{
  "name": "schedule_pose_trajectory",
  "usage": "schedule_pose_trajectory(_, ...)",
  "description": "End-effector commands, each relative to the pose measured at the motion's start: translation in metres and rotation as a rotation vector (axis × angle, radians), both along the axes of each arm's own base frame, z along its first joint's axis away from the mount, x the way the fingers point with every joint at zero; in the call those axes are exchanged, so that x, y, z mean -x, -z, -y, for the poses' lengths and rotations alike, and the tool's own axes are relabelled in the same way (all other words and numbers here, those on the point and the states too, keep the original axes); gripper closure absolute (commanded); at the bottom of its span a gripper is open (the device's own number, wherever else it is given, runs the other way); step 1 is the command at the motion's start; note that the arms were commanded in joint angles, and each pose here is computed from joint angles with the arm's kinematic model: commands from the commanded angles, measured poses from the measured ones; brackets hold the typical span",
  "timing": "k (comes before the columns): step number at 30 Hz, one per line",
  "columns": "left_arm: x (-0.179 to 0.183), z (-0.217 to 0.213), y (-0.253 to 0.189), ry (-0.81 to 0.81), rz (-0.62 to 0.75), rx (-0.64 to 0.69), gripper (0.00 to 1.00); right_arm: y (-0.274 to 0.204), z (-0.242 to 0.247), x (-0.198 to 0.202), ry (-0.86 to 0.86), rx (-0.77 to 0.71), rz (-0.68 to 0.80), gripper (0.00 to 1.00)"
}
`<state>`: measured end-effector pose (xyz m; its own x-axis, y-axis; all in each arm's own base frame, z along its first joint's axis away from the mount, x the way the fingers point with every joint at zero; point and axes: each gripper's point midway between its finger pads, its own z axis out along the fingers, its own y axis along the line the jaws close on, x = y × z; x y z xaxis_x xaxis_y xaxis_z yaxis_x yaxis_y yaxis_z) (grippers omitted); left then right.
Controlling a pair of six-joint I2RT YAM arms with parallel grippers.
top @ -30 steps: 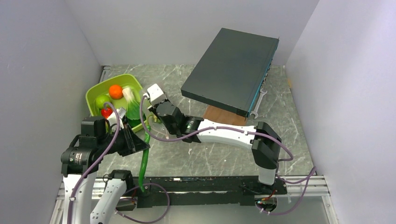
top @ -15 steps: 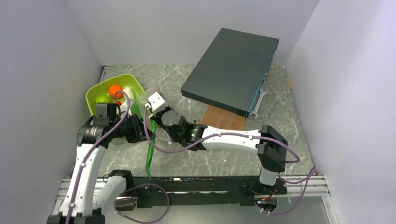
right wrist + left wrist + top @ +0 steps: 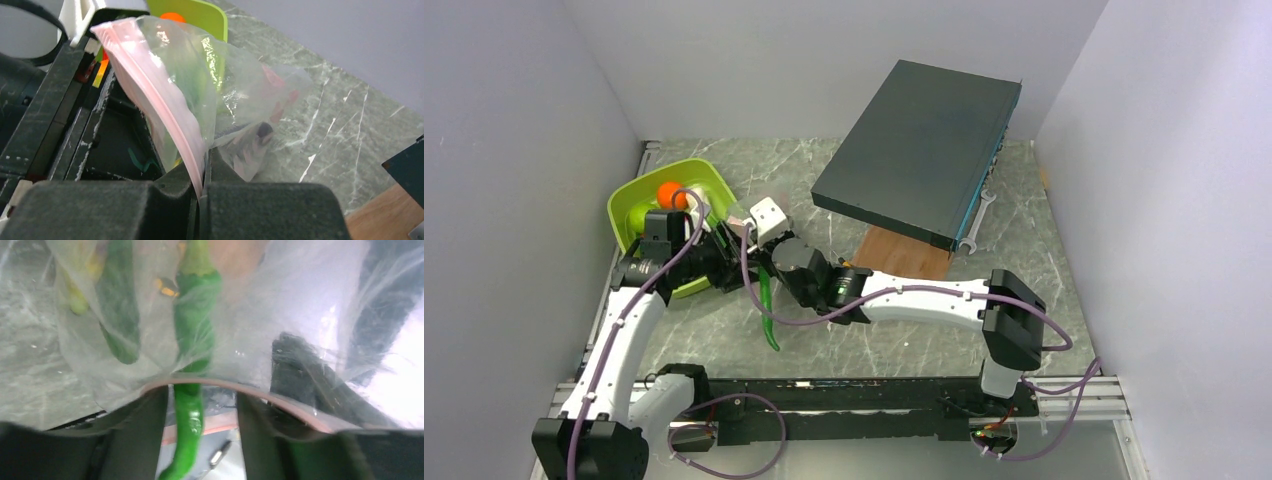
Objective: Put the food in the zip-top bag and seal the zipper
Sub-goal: Place the fake vegetable in the zipper food storage bag.
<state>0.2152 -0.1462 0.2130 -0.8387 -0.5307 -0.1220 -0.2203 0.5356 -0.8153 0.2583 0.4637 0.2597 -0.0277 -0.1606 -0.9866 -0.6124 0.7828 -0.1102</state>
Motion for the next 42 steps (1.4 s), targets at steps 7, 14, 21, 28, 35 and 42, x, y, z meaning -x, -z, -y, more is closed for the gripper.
schedule_pose_trajectory(7, 0.003, -0.013, -0.010, -0.027, 0.114, -0.098, 0.27, -0.027, 0.010, -0.015, 0.103, -0.147, -0.144, 1.00)
schedule_pose_trajectory(14, 0.050, -0.016, -0.007, 0.079, 0.208, -0.154, 0.37, -0.030, 0.008, -0.026, 0.134, -0.133, -0.133, 1.00)
schedule_pose_trajectory(21, 0.068, -0.016, -0.011, 0.057, 0.269, -0.139, 0.62, -0.031, 0.003, -0.028, 0.131, -0.129, -0.126, 1.00)
schedule_pose_trajectory(28, 0.057, -0.007, -0.012, 0.082, 0.279, -0.078, 0.60, -0.033, 0.001, -0.026, 0.125, -0.130, -0.131, 1.00)
schedule_pose_trajectory(35, 0.025, 0.009, -0.021, 0.097, 0.325, 0.048, 0.84, -0.035, -0.005, -0.018, 0.094, -0.166, -0.188, 1.00)
schedule_pose_trajectory(42, 0.020, 0.012, -0.044, 0.155, 0.386, -0.017, 0.79, -0.036, 0.002, -0.015, 0.093, -0.216, -0.247, 1.00)
